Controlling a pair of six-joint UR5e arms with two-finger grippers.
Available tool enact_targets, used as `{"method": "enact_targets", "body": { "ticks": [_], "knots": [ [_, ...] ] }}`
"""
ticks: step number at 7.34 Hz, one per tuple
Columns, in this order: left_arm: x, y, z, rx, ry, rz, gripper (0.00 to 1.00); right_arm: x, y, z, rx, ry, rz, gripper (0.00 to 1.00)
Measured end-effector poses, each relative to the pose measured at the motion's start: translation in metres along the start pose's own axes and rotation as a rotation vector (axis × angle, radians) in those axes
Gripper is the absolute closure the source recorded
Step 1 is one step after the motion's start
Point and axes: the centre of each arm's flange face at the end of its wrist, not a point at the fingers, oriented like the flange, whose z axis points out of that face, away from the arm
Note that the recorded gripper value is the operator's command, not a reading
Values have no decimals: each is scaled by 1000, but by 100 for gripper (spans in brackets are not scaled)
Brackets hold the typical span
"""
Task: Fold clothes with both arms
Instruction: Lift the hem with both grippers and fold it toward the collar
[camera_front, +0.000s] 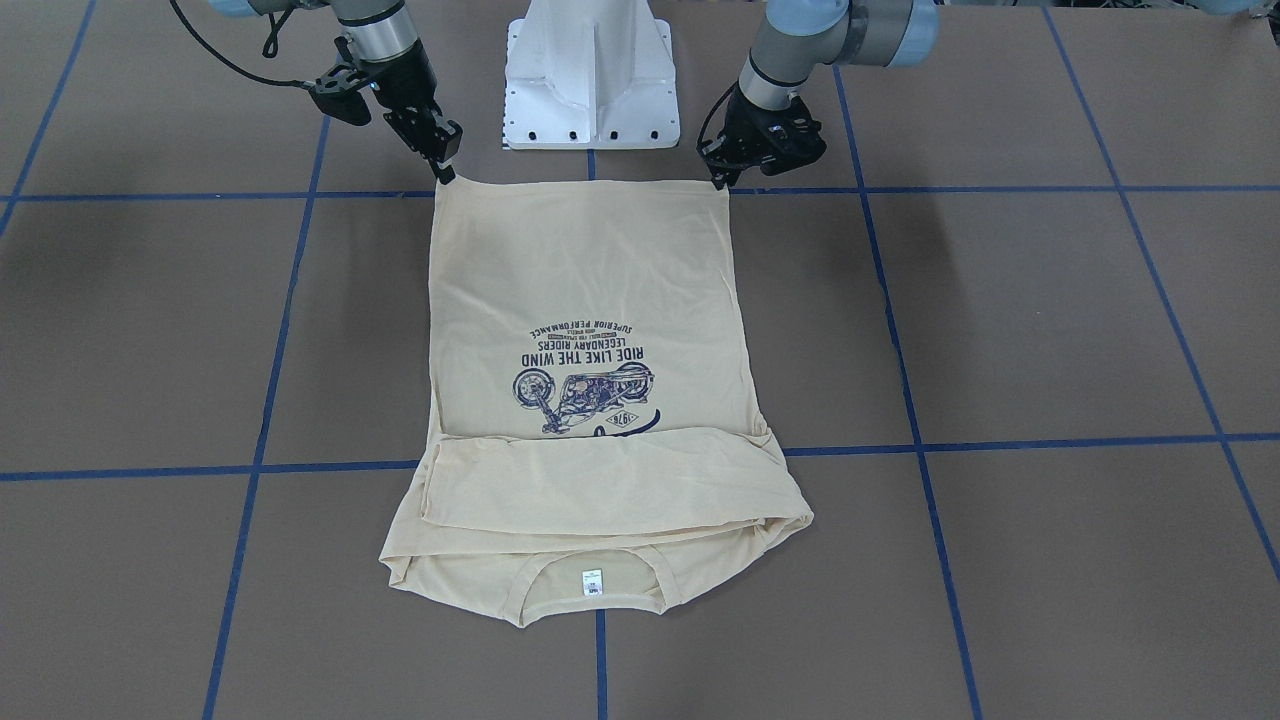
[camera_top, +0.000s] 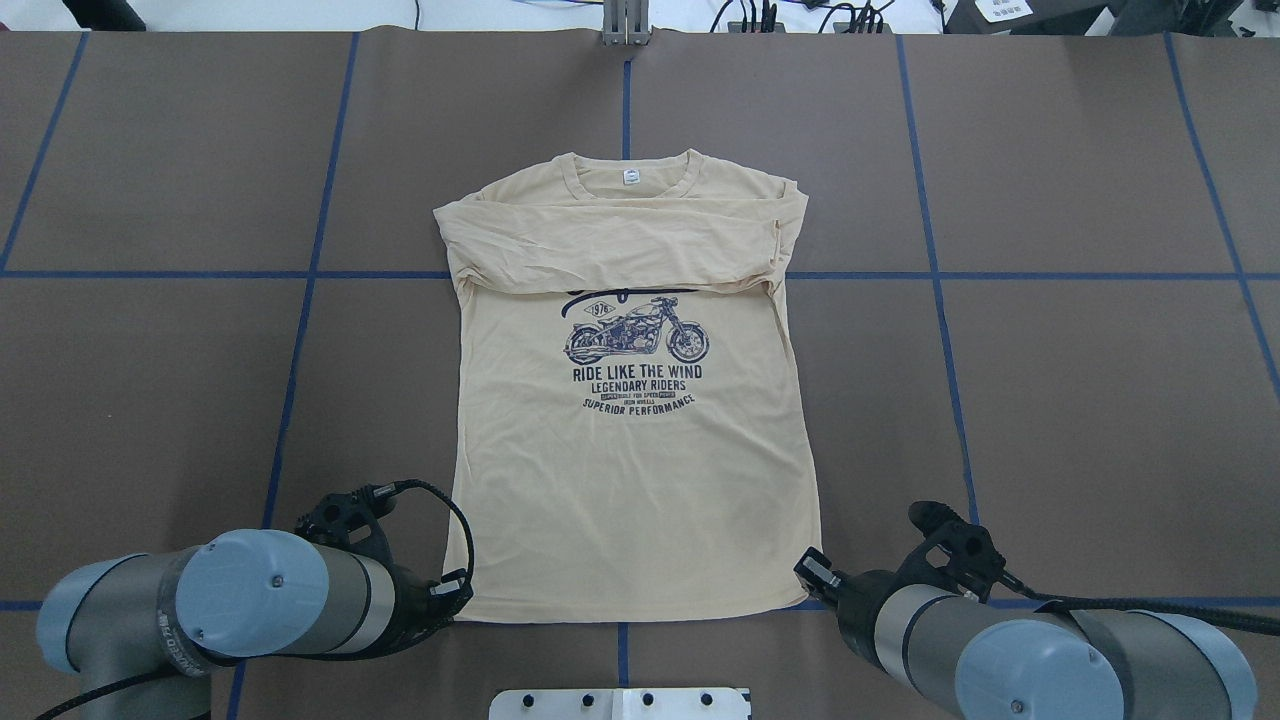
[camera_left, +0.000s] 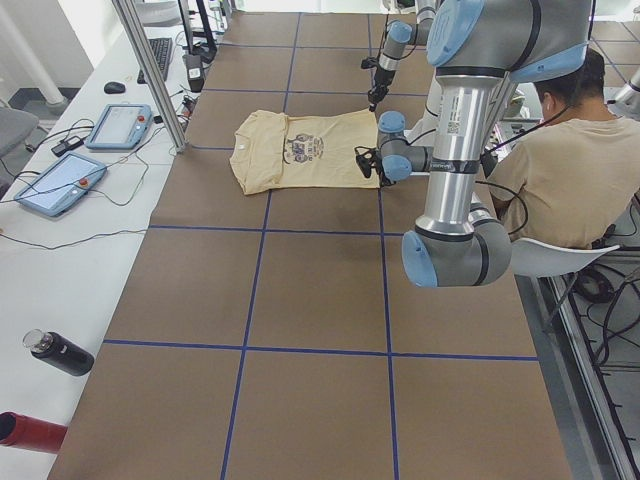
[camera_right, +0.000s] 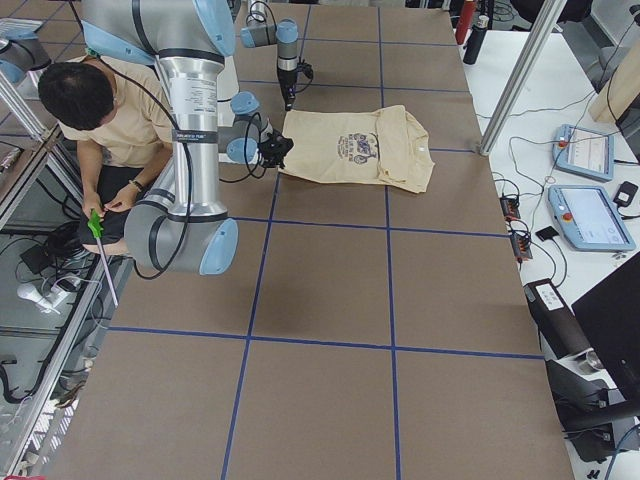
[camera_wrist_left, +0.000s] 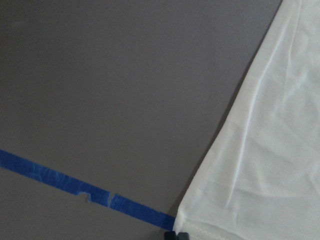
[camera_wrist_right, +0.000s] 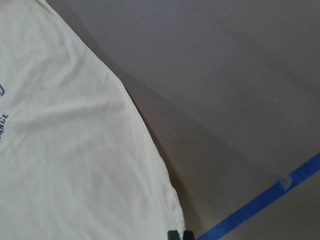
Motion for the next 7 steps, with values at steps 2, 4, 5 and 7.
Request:
{"method": "enact_targets", "body": {
  "ticks": [2,4,5,7],
  "knots": [
    [8,7,-21,-20,39,12,100,0,-1,-1,3,-1,1,100],
    [21,8,-62,-70,100,24,100,-8,-6,-23,-1,-9,7,100],
    [30,-9,-83,-56,138,14,100,-28,-19,-47,-7,-4,26,100],
    [66,-55,-134,17,250,7,100,-108,-70,-72,-31,1,51,100]
  ]
}}
